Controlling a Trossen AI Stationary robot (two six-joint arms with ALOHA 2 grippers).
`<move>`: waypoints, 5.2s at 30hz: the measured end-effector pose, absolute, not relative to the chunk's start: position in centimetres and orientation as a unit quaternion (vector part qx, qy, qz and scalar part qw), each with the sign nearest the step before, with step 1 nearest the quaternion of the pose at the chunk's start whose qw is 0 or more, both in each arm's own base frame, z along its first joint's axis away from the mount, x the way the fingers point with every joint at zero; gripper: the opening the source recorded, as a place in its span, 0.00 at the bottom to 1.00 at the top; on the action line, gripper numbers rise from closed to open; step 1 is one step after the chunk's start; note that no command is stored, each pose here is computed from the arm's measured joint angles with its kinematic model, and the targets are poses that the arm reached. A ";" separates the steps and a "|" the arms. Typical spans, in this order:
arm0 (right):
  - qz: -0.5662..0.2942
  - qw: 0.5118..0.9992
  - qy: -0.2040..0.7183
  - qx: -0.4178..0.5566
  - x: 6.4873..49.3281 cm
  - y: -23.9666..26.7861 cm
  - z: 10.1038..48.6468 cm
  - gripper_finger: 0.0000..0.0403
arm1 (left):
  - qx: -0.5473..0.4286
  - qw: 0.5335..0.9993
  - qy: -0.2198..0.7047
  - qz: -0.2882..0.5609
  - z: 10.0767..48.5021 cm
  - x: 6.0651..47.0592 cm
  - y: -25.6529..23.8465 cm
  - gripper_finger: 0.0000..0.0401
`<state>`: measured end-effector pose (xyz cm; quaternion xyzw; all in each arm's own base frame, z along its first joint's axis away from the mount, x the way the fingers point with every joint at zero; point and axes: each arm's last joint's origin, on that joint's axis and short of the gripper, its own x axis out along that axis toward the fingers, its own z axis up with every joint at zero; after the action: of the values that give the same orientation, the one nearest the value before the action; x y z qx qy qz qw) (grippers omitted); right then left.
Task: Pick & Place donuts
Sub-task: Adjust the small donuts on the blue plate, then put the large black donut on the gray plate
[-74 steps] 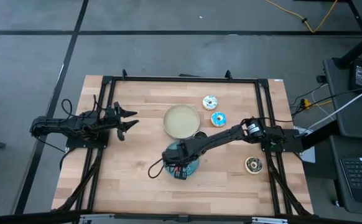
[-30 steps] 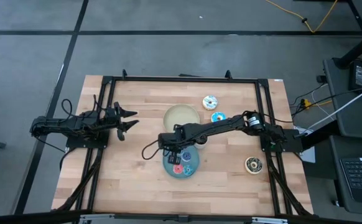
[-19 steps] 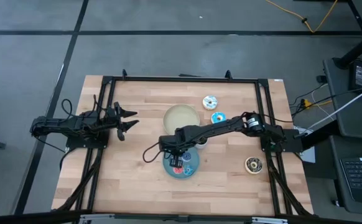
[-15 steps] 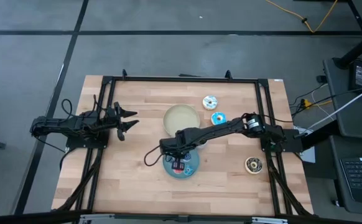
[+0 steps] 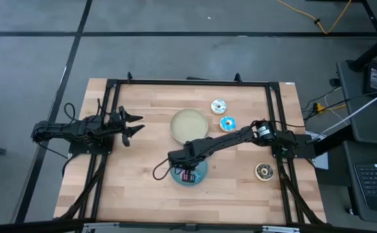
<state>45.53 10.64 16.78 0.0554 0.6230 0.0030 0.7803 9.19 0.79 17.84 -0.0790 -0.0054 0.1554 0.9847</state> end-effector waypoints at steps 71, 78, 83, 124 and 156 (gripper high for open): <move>-0.045 0.770 0.636 0.032 45.5 10.4 18.1 0.01 | -0.079 0.985 -0.005 0.155 17.8 9.2 0.8 0.49; -0.087 0.779 0.620 0.016 45.7 10.3 21.3 0.03 | -0.079 0.985 -0.005 0.155 17.8 9.2 0.8 0.49; -0.106 0.791 0.602 0.024 45.8 10.2 23.2 0.03 | -0.079 0.985 -0.005 0.155 17.8 9.2 0.8 0.49; -0.200 0.739 0.612 0.199 25.3 7.0 27.3 0.42 | -0.079 0.985 -0.004 0.155 17.8 9.2 0.8 0.49; -0.186 0.687 0.655 0.254 15.2 6.2 23.2 0.42 | -0.079 0.985 -0.005 0.152 17.8 9.2 0.8 0.49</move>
<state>15.16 6.24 23.22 0.2539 0.6550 -0.1857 0.6871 9.19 0.76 17.85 -0.0791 -0.0051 0.1516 0.9853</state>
